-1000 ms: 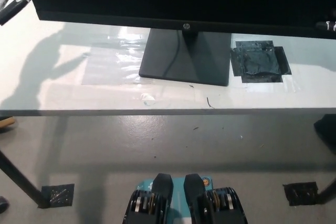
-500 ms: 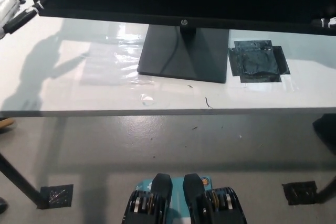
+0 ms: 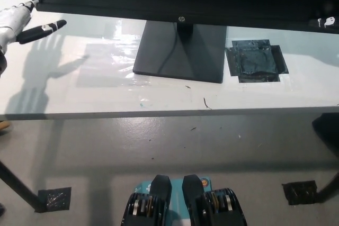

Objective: The monitor is placed at the center of the table and the robot uses both its hand to grab the left and right sides of the monitor to tilt the angle of the monitor downwards

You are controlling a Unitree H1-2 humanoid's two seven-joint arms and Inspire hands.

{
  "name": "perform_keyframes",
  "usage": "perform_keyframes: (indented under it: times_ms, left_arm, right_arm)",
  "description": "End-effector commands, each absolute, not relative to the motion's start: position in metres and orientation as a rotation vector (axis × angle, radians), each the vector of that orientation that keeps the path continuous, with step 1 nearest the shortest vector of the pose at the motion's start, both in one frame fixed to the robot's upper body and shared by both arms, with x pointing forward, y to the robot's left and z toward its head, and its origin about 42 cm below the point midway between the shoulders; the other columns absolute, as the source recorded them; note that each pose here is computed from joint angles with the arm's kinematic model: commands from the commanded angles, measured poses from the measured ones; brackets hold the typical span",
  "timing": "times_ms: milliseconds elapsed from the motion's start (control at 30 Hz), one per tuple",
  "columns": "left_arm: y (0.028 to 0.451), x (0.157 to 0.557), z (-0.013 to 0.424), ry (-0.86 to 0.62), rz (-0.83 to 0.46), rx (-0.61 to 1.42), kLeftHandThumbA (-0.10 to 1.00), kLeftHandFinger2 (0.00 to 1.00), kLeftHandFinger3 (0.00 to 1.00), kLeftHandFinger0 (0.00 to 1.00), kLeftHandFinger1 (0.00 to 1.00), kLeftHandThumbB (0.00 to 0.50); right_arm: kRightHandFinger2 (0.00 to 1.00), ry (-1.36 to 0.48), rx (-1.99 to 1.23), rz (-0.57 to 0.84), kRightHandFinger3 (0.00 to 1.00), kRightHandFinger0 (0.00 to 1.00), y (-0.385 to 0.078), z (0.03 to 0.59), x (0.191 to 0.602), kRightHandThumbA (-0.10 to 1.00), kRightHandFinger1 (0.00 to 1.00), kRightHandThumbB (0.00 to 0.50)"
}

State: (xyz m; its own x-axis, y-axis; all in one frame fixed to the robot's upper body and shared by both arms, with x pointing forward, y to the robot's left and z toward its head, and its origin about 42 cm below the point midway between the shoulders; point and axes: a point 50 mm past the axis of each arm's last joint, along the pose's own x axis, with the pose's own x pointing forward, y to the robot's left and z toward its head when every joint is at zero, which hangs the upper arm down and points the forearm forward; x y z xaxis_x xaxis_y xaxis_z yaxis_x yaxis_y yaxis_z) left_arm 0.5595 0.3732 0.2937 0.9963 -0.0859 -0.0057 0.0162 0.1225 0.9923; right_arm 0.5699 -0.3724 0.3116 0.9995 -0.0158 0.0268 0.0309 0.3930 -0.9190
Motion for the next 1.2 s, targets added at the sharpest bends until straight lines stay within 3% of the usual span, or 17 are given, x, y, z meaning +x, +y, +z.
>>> perform_keyframes:
  times_ms: [0,167,267,400,500,533,700,767,800,900,933,967,1067,1100,1167]
  left_arm:
    - [0.306,0.577,0.309,-0.265,-0.219,1.623,0.95,1.0,1.0,1.0,1.0,0.396]
    - [0.305,0.575,0.302,-0.273,-0.224,1.629,0.95,1.0,1.0,1.0,1.0,0.389]
    - [0.308,0.572,0.298,-0.293,-0.238,1.584,0.94,1.0,1.0,1.0,1.0,0.398]
    - [0.312,0.567,0.295,-0.327,-0.248,1.516,0.95,1.0,1.0,1.0,1.0,0.419]
    - [0.312,0.567,0.295,-0.331,-0.246,1.506,0.95,1.0,1.0,1.0,1.0,0.42]
    - [0.32,0.546,0.286,-0.389,-0.264,1.237,0.98,1.0,1.0,1.0,1.0,0.495]
    - [0.328,0.519,0.279,-0.371,-0.306,1.067,1.0,1.0,1.0,1.0,1.0,0.5]
    - [0.34,0.461,0.273,-0.416,-0.354,0.892,0.98,1.0,1.0,1.0,1.0,0.427]
    - [0.345,0.438,0.271,-0.433,-0.358,0.824,0.97,1.0,1.0,1.0,1.0,0.404]
    - [0.345,0.434,0.271,-0.43,-0.358,0.814,0.96,1.0,1.0,1.0,1.0,0.404]
    - [0.351,0.417,0.267,-0.444,-0.352,0.759,1.0,1.0,1.0,1.0,1.0,0.481]
    - [0.364,0.377,0.26,-0.468,-0.332,0.631,1.0,1.0,1.0,1.0,1.0,0.437]
    - [0.364,0.374,0.26,-0.465,-0.329,0.622,1.0,1.0,1.0,1.0,1.0,0.437]
    - [0.379,0.328,0.254,-0.498,-0.288,0.507,1.0,1.0,1.0,1.0,1.0,0.405]
    - [0.384,0.306,0.253,-0.51,-0.275,0.461,1.0,1.0,1.0,1.0,1.0,0.413]
  right_arm:
    - [1.0,-0.416,-1.614,-0.152,1.0,1.0,-0.283,0.347,0.589,0.71,1.0,0.5]
    - [1.0,-0.457,-1.696,-0.208,1.0,1.0,-0.29,0.341,0.586,0.69,1.0,0.5]
    - [1.0,-0.443,-1.577,-0.217,1.0,1.0,-0.295,0.339,0.585,0.67,1.0,0.5]
    - [1.0,-0.403,-1.393,-0.17,1.0,1.0,-0.3,0.339,0.584,0.83,1.0,0.495]
    - [1.0,-0.412,-1.375,-0.171,1.0,1.0,-0.301,0.339,0.584,0.83,1.0,0.498]
    - [1.0,-0.403,-1.033,-0.019,1.0,1.0,-0.315,0.334,0.576,0.86,1.0,0.454]
    - [1.0,-0.436,-0.77,0.094,1.0,1.0,-0.328,0.323,0.553,0.85,1.0,0.459]
    - [1.0,-0.495,-0.547,0.195,1.0,1.0,-0.349,0.301,0.497,0.96,1.0,0.497]
    - [1.0,-0.5,-0.454,0.229,1.0,1.0,-0.357,0.295,0.476,0.95,1.0,0.493]
    - [1.0,-0.496,-0.439,0.234,1.0,1.0,-0.357,0.295,0.472,0.95,1.0,0.493]
    - [1.0,-0.518,-0.395,0.246,1.0,1.0,-0.361,0.29,0.456,1.0,1.0,0.499]
    - [1.0,-0.568,-0.29,0.27,1.0,1.0,-0.37,0.282,0.414,0.97,1.0,0.436]
    - [1.0,-0.566,-0.279,0.272,1.0,1.0,-0.371,0.283,0.411,0.96,1.0,0.436]
    - [1.0,-0.607,-0.221,0.258,1.0,1.0,-0.386,0.286,0.369,0.99,1.0,0.448]
    - [1.0,-0.622,-0.165,0.247,1.0,1.0,-0.393,0.287,0.35,0.98,1.0,0.464]
